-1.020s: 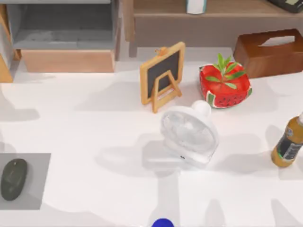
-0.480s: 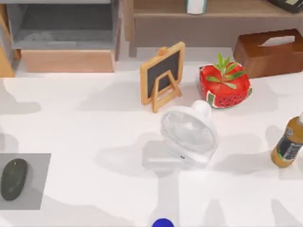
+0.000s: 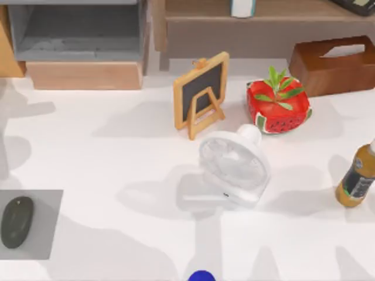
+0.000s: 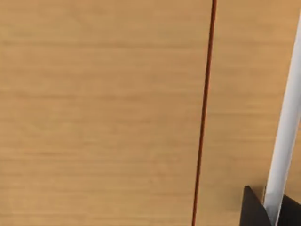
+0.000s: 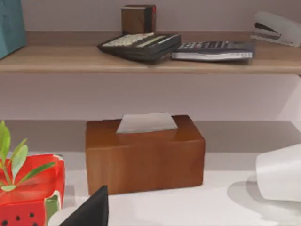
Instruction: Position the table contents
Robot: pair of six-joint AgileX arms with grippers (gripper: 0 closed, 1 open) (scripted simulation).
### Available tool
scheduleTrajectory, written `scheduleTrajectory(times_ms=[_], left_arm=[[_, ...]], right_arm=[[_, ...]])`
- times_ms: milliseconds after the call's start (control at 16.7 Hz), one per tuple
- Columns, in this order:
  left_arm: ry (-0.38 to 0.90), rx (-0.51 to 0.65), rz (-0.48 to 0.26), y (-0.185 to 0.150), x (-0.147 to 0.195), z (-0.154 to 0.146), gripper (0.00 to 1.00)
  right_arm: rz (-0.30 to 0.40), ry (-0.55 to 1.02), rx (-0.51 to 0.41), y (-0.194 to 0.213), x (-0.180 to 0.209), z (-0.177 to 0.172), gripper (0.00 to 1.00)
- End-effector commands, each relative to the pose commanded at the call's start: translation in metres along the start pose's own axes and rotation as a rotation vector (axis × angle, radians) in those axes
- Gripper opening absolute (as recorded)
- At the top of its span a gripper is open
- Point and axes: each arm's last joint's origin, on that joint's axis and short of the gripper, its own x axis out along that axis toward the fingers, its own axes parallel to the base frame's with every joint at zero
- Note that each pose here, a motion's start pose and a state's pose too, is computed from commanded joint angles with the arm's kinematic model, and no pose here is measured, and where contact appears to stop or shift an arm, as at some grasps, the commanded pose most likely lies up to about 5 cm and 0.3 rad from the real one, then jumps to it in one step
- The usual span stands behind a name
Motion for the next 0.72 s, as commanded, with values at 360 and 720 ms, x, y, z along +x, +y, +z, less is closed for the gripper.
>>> scheduleTrajectory(times_ms=[360,720], left_arm=[[0.0,0.0,0.0,0.0,0.0012,0.0002,0.15],[0.0,0.0,0.0,0.0,0.0012,0.0002,0.6]], right_arm=[[0.0,0.0,0.0,0.0,0.0,0.0,1.0],[0.0,0.0,0.0,0.0,0.0,0.0,1.0]])
